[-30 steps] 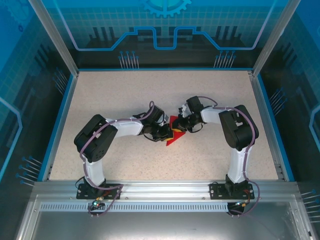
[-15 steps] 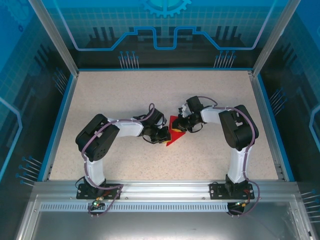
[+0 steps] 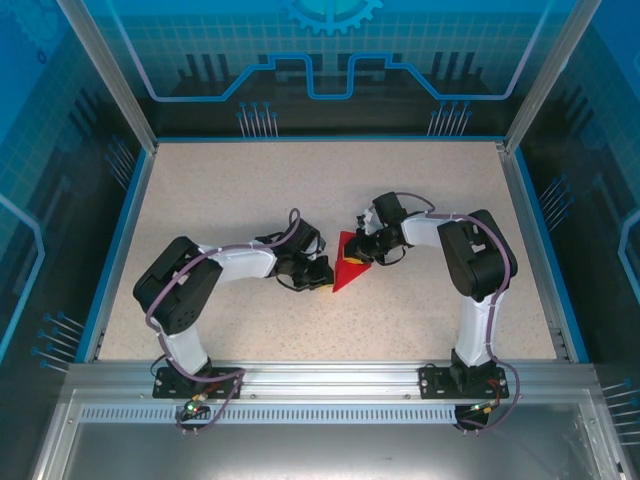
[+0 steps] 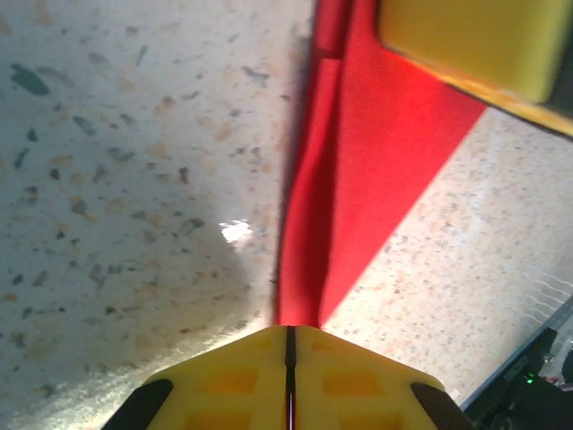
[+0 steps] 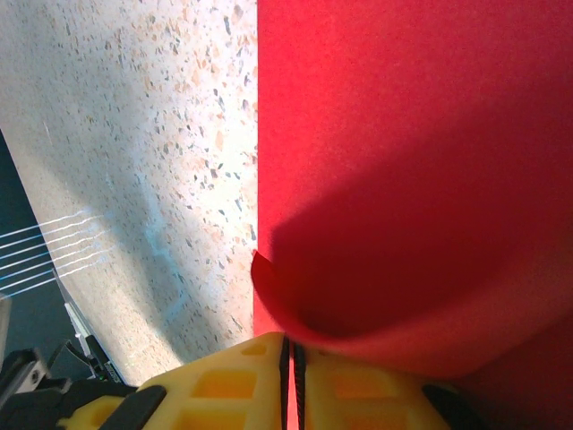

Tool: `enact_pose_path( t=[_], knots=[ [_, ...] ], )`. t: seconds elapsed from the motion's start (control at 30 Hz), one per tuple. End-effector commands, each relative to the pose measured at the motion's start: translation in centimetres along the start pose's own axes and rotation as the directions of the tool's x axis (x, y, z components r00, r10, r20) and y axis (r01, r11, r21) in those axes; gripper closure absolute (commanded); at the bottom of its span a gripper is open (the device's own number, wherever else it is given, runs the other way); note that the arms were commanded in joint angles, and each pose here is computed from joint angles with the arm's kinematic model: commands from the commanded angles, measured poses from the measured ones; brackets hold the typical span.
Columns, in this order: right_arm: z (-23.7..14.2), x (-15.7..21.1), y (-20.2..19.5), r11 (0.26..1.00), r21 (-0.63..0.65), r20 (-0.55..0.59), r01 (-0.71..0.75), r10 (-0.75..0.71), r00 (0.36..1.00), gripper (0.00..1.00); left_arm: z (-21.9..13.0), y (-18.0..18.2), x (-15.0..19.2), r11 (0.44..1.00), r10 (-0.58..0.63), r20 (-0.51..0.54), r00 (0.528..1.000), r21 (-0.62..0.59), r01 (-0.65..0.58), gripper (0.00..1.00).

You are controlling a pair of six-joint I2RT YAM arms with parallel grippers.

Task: Fold a paper plane with a square sheet of paper (pick it up from the middle)
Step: Fourth fold the wing at the center of the table.

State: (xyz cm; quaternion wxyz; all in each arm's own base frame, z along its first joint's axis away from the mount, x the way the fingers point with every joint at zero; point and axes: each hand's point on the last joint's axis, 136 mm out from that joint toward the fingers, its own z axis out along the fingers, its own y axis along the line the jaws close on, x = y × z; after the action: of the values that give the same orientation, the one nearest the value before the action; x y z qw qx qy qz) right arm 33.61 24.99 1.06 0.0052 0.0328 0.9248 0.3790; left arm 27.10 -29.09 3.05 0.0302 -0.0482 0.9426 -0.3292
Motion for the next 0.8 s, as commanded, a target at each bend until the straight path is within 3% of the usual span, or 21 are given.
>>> enact_pose_path(
  t=[0.0, 0.27, 0.77],
  knots=[
    [1.5, 2.8, -5.9, 0.975, 0.197, -0.058, -0.099, 0.112, 0.992, 0.86, -1.4, -2.5, -0.5, 0.998, 0.019, 0.011, 1.0, 0.067, -0.02, 0.89],
    [1.4, 2.8, -6.0, 0.975, 0.201, -0.058, -0.1, 0.113, 0.992, 0.86, 0.5, -4.8, 0.0, 0.981, 0.057, -0.067, 0.996, 0.187, -0.043, 0.88],
    [1.5, 3.1, -6.5, 0.973, 0.208, -0.063, -0.102, 0.117, 0.991, 0.86, 2.5, 2.6, 0.5, 0.996, -0.032, -0.067, 0.997, -0.081, 0.026, 0.91]
  ],
)
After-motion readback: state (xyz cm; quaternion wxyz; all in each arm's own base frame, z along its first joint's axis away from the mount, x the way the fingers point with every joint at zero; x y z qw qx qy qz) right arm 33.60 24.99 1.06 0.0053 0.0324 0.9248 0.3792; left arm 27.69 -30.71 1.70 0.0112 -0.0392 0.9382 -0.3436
